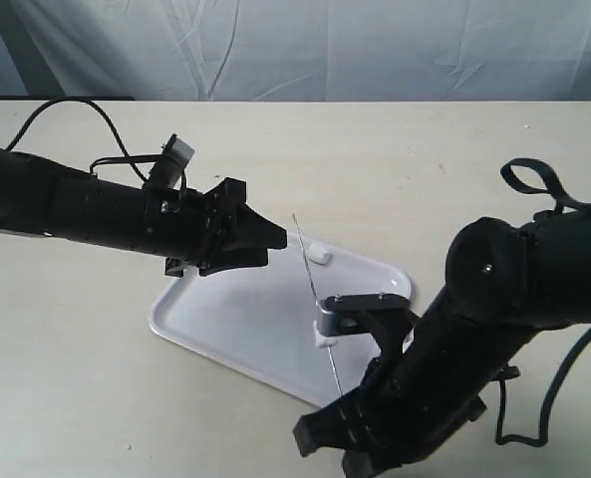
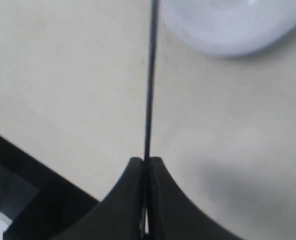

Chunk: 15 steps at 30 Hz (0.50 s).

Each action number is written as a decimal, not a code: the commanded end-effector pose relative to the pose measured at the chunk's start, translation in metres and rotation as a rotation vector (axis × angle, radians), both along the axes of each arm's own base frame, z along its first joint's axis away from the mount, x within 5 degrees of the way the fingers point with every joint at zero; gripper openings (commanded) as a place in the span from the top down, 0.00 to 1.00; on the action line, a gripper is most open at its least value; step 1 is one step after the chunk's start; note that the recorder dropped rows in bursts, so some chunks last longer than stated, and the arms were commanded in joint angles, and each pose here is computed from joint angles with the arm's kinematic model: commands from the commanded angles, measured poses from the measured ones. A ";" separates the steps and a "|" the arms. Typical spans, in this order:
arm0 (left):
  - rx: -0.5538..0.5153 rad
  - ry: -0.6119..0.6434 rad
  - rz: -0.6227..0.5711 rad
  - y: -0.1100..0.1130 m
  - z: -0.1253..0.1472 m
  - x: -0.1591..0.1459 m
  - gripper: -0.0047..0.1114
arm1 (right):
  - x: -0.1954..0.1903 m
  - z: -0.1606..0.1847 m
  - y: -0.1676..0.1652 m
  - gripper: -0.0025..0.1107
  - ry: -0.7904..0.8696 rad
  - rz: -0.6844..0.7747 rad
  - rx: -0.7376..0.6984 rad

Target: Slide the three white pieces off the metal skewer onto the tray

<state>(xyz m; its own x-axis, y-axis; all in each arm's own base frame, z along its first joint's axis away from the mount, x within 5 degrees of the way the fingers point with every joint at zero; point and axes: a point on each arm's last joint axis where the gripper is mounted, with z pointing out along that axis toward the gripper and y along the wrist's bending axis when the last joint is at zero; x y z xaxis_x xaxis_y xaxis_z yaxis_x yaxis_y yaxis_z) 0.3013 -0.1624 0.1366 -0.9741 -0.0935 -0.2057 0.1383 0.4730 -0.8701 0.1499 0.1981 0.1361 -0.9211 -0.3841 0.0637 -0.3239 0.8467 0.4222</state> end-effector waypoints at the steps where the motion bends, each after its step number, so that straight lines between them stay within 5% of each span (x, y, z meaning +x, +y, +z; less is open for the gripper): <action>1: -0.052 0.034 -0.033 -0.001 -0.002 -0.010 0.59 | 0.015 -0.001 0.012 0.98 -0.089 -0.044 0.072; 15: -0.150 0.032 -0.067 -0.003 0.002 -0.018 0.60 | 0.041 0.008 0.041 0.98 -0.142 -0.060 0.182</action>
